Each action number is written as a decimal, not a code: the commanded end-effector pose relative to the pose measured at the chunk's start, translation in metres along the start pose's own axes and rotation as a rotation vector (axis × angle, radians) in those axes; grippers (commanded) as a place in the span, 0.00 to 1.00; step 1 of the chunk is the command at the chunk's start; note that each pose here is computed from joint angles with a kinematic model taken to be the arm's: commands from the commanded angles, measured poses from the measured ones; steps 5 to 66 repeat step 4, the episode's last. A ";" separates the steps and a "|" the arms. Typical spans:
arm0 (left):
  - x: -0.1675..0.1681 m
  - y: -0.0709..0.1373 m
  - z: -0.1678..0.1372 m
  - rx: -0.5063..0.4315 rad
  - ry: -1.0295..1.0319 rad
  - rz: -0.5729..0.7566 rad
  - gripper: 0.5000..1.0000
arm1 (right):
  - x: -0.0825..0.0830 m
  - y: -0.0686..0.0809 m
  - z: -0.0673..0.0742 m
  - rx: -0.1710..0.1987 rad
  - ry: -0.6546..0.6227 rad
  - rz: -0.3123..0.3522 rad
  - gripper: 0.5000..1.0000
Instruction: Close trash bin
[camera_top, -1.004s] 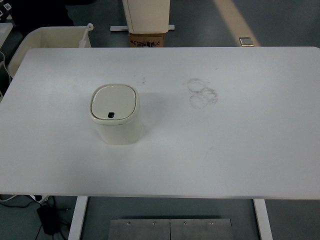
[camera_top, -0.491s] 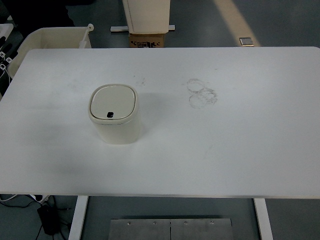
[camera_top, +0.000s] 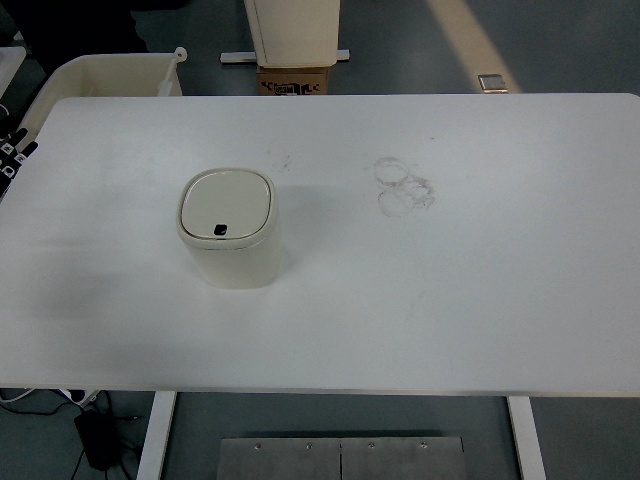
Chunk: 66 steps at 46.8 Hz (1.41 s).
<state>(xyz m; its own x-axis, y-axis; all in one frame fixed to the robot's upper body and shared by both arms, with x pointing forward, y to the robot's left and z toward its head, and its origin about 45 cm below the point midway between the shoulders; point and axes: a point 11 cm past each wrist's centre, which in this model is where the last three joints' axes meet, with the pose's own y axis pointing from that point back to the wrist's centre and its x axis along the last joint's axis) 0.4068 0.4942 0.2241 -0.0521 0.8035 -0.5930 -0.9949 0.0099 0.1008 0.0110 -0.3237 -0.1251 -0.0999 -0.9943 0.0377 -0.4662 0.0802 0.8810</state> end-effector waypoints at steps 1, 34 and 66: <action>-0.001 0.000 -0.002 0.004 0.001 -0.002 1.00 | 0.000 0.000 0.000 -0.001 0.000 0.000 0.98; 0.000 0.000 -0.003 0.005 0.001 0.000 1.00 | 0.000 0.000 0.000 0.004 0.000 0.000 0.98; 0.000 0.000 -0.003 0.005 0.001 0.000 1.00 | 0.000 0.000 0.000 0.004 0.000 0.000 0.98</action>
